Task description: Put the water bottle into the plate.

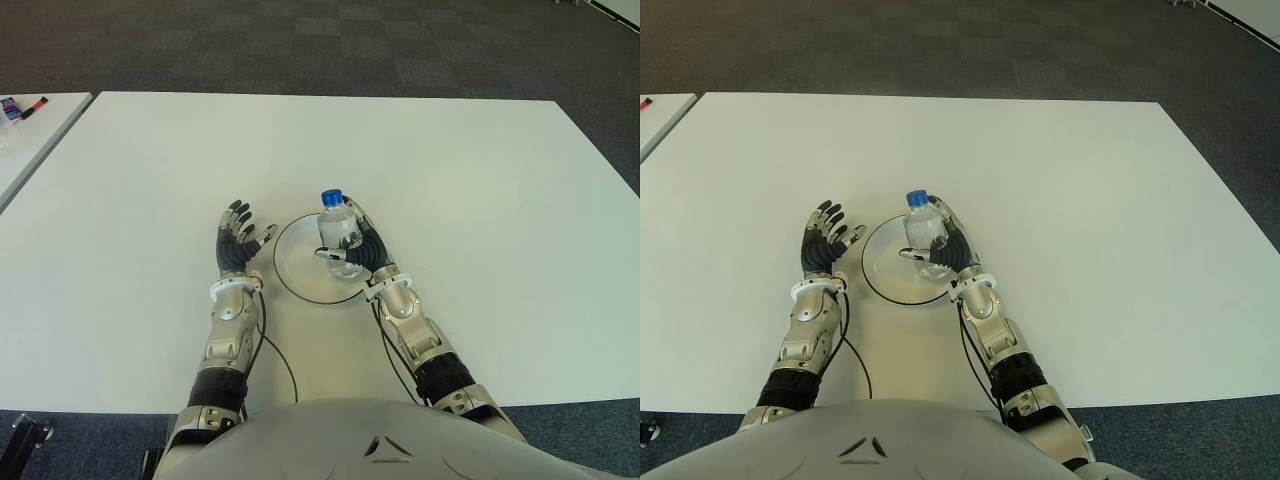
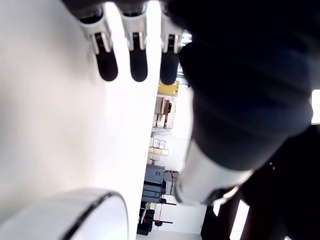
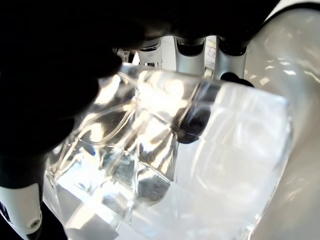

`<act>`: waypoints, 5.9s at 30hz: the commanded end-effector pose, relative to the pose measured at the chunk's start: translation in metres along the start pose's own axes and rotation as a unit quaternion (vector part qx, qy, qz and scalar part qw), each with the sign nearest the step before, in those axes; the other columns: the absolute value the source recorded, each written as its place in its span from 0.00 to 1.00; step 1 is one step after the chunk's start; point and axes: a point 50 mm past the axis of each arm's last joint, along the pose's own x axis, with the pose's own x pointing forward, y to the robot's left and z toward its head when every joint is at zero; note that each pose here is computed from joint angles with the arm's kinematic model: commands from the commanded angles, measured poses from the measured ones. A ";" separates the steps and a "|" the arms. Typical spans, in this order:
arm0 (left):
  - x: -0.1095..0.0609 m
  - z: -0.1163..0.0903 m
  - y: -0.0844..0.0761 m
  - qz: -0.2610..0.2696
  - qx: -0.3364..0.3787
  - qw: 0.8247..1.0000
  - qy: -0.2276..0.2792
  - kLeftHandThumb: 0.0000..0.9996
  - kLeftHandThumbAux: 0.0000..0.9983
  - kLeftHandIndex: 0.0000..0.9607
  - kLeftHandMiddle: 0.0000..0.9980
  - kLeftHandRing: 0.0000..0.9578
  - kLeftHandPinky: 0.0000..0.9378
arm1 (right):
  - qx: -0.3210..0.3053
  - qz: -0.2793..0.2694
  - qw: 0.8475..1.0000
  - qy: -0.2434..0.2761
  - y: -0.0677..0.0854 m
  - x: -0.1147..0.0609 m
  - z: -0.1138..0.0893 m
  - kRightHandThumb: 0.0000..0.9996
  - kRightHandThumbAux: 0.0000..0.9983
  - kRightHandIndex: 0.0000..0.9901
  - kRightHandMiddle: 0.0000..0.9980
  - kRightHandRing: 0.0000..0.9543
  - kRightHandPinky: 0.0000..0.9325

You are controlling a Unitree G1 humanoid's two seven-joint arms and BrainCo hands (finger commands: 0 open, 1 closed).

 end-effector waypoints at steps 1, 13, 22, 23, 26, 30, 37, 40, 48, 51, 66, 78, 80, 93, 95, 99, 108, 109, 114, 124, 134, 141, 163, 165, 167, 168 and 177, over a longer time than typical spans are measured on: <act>-0.004 -0.008 -0.014 -0.002 -0.021 1.000 0.023 0.05 1.00 0.16 0.18 0.17 0.20 | 0.006 0.001 1.000 0.014 0.000 -0.002 -0.006 0.00 0.79 0.00 0.00 0.00 0.00; -0.004 -0.008 -0.014 -0.001 -0.022 1.000 0.021 0.06 1.00 0.17 0.18 0.17 0.20 | 0.008 0.004 1.000 0.011 0.000 -0.002 -0.007 0.00 0.82 0.00 0.00 0.00 0.00; -0.004 -0.008 -0.014 -0.001 -0.023 1.000 0.020 0.07 1.00 0.17 0.19 0.17 0.20 | 0.008 0.004 1.000 0.010 0.000 -0.002 -0.007 0.00 0.82 0.00 0.00 0.00 0.00; -0.004 -0.008 -0.014 -0.001 -0.023 1.000 0.020 0.07 1.00 0.17 0.19 0.17 0.20 | 0.008 0.004 1.000 0.010 0.000 -0.002 -0.007 0.00 0.82 0.00 0.00 0.00 0.00; -0.004 -0.008 -0.014 -0.001 -0.024 1.000 0.020 0.07 1.00 0.17 0.19 0.17 0.20 | 0.009 0.004 1.000 0.009 0.000 -0.001 -0.008 0.00 0.82 0.00 0.00 0.00 0.00; -0.004 -0.009 -0.014 -0.001 -0.026 0.999 0.021 0.08 1.00 0.17 0.19 0.17 0.20 | 0.010 0.005 1.000 0.009 0.000 -0.001 -0.008 0.00 0.82 0.00 0.00 0.00 0.00; -0.003 -0.009 -0.013 -0.002 -0.025 0.999 0.022 0.08 1.00 0.16 0.18 0.17 0.19 | 0.015 0.007 1.000 0.010 0.001 -0.001 -0.009 0.00 0.82 0.00 0.00 0.00 0.00; -0.003 -0.009 -0.013 -0.002 -0.023 0.999 0.022 0.07 1.00 0.16 0.18 0.16 0.19 | 0.015 0.006 1.000 0.009 0.001 -0.001 -0.009 0.00 0.81 0.00 0.00 0.00 0.00; -0.003 -0.009 -0.013 -0.001 -0.024 0.999 0.022 0.05 1.00 0.17 0.19 0.17 0.20 | 0.013 0.000 1.000 0.002 0.000 -0.001 -0.010 0.00 0.76 0.00 0.00 0.00 0.00; -0.003 -0.009 -0.013 -0.001 -0.023 0.999 0.022 0.06 1.00 0.17 0.19 0.17 0.20 | 0.010 -0.005 1.000 -0.002 0.000 -0.001 -0.010 0.01 0.75 0.00 0.00 0.00 0.00; -0.003 -0.010 -0.012 -0.002 -0.020 1.000 0.021 0.06 1.00 0.16 0.18 0.17 0.19 | 0.027 -0.012 1.000 -0.002 0.002 -0.002 -0.015 0.02 0.66 0.00 0.00 0.00 0.00; -0.003 -0.010 -0.012 -0.003 -0.022 1.000 0.021 0.05 1.00 0.16 0.18 0.17 0.19 | 0.033 -0.012 0.999 -0.004 0.003 0.000 -0.017 0.14 0.58 0.00 0.00 0.00 0.00; -0.002 -0.010 -0.011 -0.002 -0.023 1.000 0.021 0.05 1.00 0.16 0.18 0.17 0.20 | 0.033 -0.012 0.999 -0.006 0.003 0.000 -0.018 0.16 0.57 0.00 0.00 0.00 0.00; -0.003 -0.010 -0.011 -0.002 -0.022 1.000 0.020 0.05 1.00 0.17 0.18 0.17 0.19 | 0.037 -0.007 0.999 -0.020 0.003 0.000 -0.019 0.27 0.52 0.00 0.00 0.00 0.00; -0.003 -0.010 -0.011 -0.002 -0.022 1.000 0.020 0.06 1.00 0.17 0.18 0.17 0.19 | 0.038 -0.007 0.999 -0.019 0.003 0.000 -0.020 0.28 0.53 0.00 0.00 0.00 0.00; -0.002 -0.010 -0.012 -0.002 -0.021 1.000 0.019 0.06 1.00 0.17 0.18 0.17 0.20 | 0.040 -0.006 0.999 -0.014 0.003 0.001 -0.022 0.29 0.54 0.00 0.00 0.00 0.00; -0.003 -0.010 -0.012 -0.003 -0.020 1.000 0.019 0.07 1.00 0.17 0.19 0.17 0.20 | 0.040 -0.006 0.999 -0.007 0.003 0.001 -0.024 0.27 0.58 0.00 0.00 0.00 0.00; -0.003 -0.010 -0.012 -0.003 -0.020 1.000 0.019 0.07 1.00 0.17 0.19 0.17 0.20 | 0.039 -0.005 0.999 -0.006 0.003 0.001 -0.024 0.27 0.58 0.00 0.00 0.00 0.00; -0.003 -0.010 -0.013 -0.002 -0.022 1.000 0.017 0.07 1.00 0.17 0.19 0.18 0.20 | 0.033 -0.002 0.999 -0.006 0.002 0.002 -0.025 0.25 0.60 0.00 0.00 0.00 0.00; -0.003 -0.010 -0.014 -0.004 -0.024 1.000 0.015 0.07 1.00 0.17 0.19 0.18 0.20 | -0.010 -0.004 0.999 -0.033 0.001 0.001 -0.020 0.20 0.61 0.00 0.00 0.00 0.00; -0.003 -0.010 -0.016 -0.003 -0.027 1.000 0.014 0.10 1.00 0.19 0.20 0.18 0.20 | -0.041 -0.010 0.998 -0.051 0.000 0.001 -0.018 0.16 0.55 0.00 0.00 0.00 0.00; -0.003 -0.010 -0.017 -0.004 -0.026 1.000 0.015 0.10 1.00 0.18 0.19 0.18 0.20 | -0.055 -0.017 0.997 -0.058 -0.001 0.000 -0.017 0.15 0.52 0.00 0.00 0.00 0.00; -0.002 -0.011 -0.020 -0.005 -0.027 1.000 0.014 0.04 1.00 0.17 0.18 0.17 0.20 | -0.084 -0.015 0.993 -0.084 -0.004 0.000 -0.014 0.14 0.46 0.00 0.00 0.00 0.00; -0.002 -0.011 -0.020 -0.004 -0.026 1.000 0.014 0.04 1.00 0.17 0.18 0.17 0.20 | -0.082 -0.010 0.993 -0.081 -0.004 0.000 -0.014 0.14 0.46 0.00 0.00 0.00 0.00; -0.002 -0.011 -0.020 -0.004 -0.026 1.000 0.014 0.04 1.00 0.17 0.18 0.17 0.20 | -0.081 -0.007 0.994 -0.079 -0.004 0.000 -0.014 0.14 0.46 0.00 0.00 0.00 0.00; -0.002 -0.012 -0.020 -0.004 -0.026 1.000 0.014 0.04 1.00 0.17 0.18 0.17 0.20 | -0.080 -0.006 0.994 -0.078 -0.004 0.000 -0.014 0.14 0.46 0.00 0.00 0.00 0.00; -0.002 -0.012 -0.021 -0.005 -0.025 1.000 0.015 0.02 1.00 0.17 0.18 0.17 0.20 | -0.070 0.007 0.995 -0.068 -0.005 0.000 -0.015 0.12 0.47 0.00 0.00 0.00 0.00</act>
